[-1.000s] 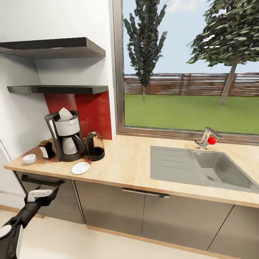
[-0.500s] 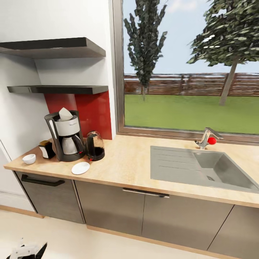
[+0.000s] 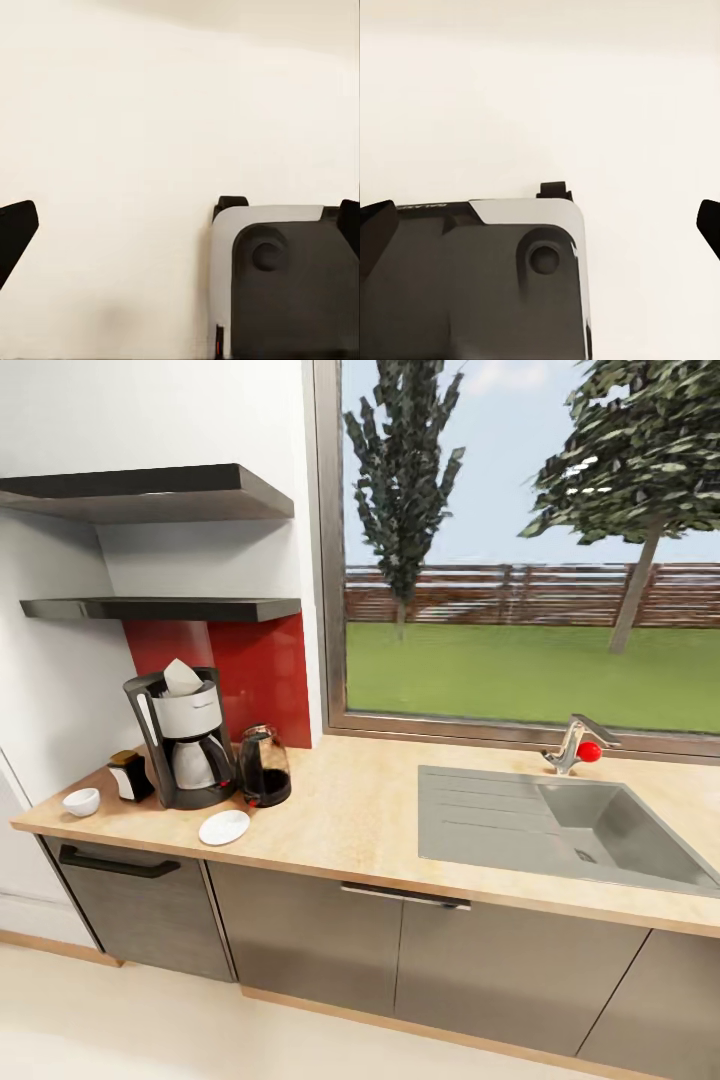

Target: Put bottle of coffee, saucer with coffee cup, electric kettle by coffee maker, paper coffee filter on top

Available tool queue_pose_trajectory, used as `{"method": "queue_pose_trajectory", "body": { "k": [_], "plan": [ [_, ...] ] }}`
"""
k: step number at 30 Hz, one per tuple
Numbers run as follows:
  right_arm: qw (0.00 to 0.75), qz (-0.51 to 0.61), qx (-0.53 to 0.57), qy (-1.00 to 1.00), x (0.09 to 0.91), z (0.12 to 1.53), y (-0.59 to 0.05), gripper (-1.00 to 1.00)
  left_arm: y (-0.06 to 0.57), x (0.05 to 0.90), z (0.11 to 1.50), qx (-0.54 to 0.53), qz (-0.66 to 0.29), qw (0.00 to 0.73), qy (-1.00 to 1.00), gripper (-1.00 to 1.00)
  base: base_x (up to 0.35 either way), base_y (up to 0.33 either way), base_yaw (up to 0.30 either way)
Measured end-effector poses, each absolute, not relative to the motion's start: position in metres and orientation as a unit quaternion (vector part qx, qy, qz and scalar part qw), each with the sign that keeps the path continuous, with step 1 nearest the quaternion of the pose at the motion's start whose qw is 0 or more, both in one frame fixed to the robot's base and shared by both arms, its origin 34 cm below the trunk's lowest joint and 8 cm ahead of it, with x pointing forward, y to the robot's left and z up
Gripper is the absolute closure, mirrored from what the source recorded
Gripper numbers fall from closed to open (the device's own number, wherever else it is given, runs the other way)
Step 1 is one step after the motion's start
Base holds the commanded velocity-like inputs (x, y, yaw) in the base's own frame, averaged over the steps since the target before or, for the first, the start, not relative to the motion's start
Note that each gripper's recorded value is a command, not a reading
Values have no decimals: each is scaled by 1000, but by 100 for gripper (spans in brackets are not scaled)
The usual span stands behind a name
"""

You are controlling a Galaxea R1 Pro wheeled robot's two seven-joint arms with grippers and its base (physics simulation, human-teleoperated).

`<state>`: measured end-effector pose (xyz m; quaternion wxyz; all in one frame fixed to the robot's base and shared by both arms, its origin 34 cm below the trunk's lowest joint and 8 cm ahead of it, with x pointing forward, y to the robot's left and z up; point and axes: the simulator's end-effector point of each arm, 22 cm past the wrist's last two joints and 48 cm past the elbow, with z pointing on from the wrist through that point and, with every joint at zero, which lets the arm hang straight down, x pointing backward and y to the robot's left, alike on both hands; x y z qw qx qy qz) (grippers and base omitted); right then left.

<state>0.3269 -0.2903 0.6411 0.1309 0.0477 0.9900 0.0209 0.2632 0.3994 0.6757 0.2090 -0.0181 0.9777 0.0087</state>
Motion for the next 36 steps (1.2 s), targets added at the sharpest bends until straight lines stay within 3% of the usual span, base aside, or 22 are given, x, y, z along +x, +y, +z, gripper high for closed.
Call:
{"method": "queue_pose_trajectory", "body": {
  "k": [3, 9, 28, 36],
  "plan": [
    [130, 23, 47, 990, 326, 641, -289, -100, 402, 217, 655, -22, 51, 135, 989, -100, 0, 0, 0],
    [131, 24, 49, 990, 327, 641, -290, -100, 416, 173, 645, -31, 118, 69, 990, -100, 0, 0, 0],
    [132, 22, 53, 990, 328, 641, -292, -100, 411, 164, 642, -31, 126, 57, 990, -100, 0, 2, 0],
    [132, 20, 53, 990, 327, 641, -294, -100, 411, 164, 642, -31, 127, 57, 990, -100, 0, 233, 0]
  ]
}}
